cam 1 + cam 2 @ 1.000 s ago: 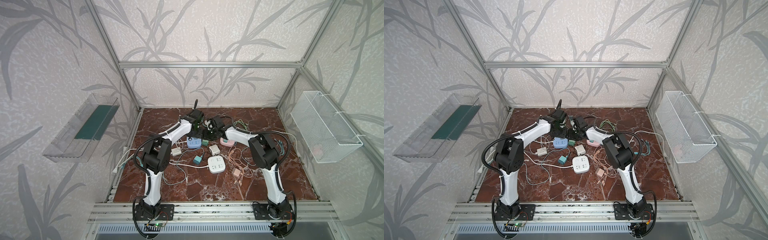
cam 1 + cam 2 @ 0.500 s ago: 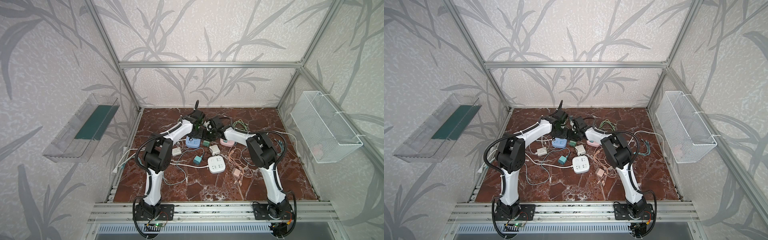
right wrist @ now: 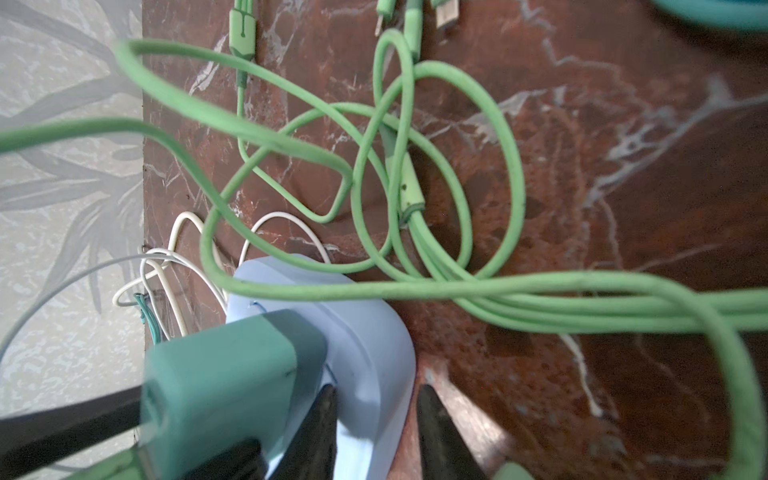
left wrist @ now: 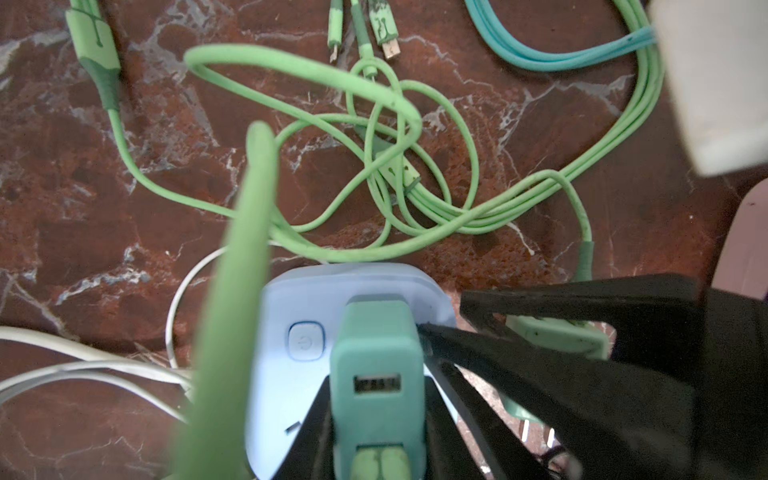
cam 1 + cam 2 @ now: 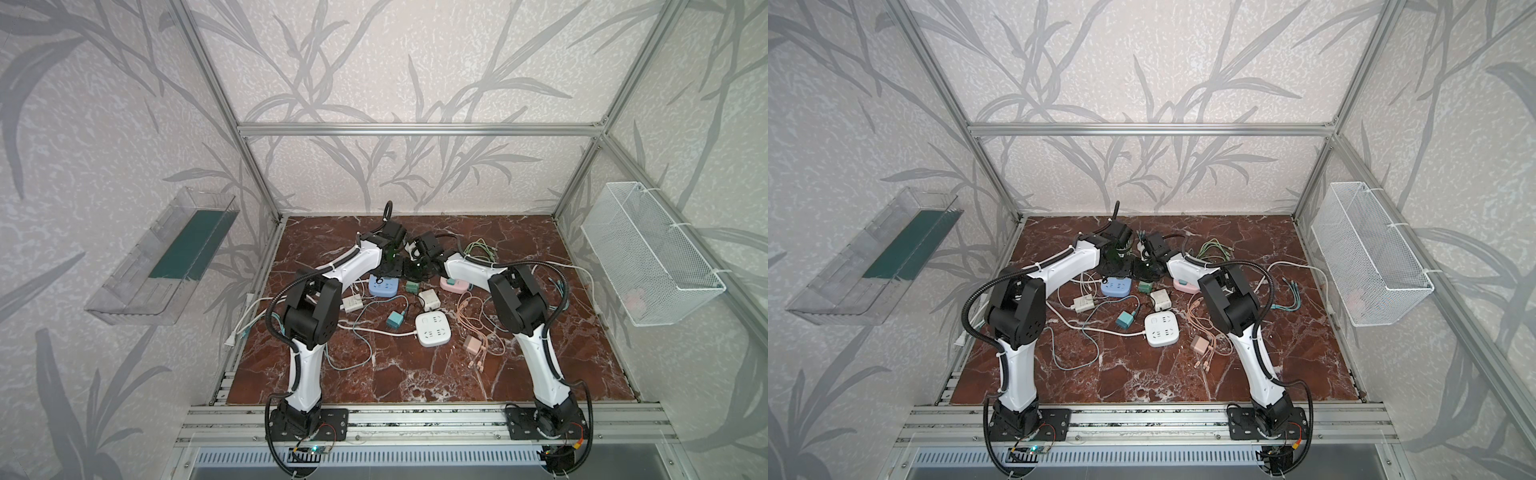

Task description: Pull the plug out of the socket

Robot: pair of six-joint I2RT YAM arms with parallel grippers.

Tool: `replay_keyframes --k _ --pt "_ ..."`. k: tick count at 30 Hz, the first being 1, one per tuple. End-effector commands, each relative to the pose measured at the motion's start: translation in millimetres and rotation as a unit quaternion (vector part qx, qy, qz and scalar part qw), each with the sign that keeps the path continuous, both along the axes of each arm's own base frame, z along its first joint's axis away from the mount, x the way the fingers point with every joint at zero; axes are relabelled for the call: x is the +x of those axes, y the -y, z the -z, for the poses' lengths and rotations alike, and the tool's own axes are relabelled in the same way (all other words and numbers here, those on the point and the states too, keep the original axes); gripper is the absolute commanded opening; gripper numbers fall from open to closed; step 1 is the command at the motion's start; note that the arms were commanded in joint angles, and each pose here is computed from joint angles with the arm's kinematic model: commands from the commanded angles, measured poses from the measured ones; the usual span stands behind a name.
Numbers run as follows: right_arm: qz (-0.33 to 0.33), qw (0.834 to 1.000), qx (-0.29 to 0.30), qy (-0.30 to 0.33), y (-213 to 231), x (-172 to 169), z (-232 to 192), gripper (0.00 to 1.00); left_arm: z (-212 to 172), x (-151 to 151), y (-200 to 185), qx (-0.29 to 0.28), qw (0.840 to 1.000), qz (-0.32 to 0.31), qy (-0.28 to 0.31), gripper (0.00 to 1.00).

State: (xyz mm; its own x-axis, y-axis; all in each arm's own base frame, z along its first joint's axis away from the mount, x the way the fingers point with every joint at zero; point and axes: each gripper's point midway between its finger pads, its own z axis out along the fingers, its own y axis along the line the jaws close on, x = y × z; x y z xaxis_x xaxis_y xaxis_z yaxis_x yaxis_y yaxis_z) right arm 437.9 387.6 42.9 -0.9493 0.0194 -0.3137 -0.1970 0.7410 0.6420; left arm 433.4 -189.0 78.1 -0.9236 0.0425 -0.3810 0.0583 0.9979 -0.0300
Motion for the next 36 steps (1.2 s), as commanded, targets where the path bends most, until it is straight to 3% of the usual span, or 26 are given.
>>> replay_keyframes --k 1,14,26,36 --pt "-0.010 0.998 -0.050 -0.025 10 -14 32 0.33 -43 11 7 -0.051 0.997 -0.024 0.056 0.22" --pt "-0.021 0.996 -0.076 -0.029 13 -20 40 0.32 -52 14 12 -0.070 0.995 -0.021 0.073 0.21" --pt "-0.021 0.995 -0.090 -0.034 17 -23 48 0.32 -62 11 1 -0.047 0.994 -0.012 0.102 0.19" --pt "-0.022 0.995 -0.090 -0.034 17 -23 49 0.32 -53 9 6 -0.054 0.995 -0.008 0.086 0.19"
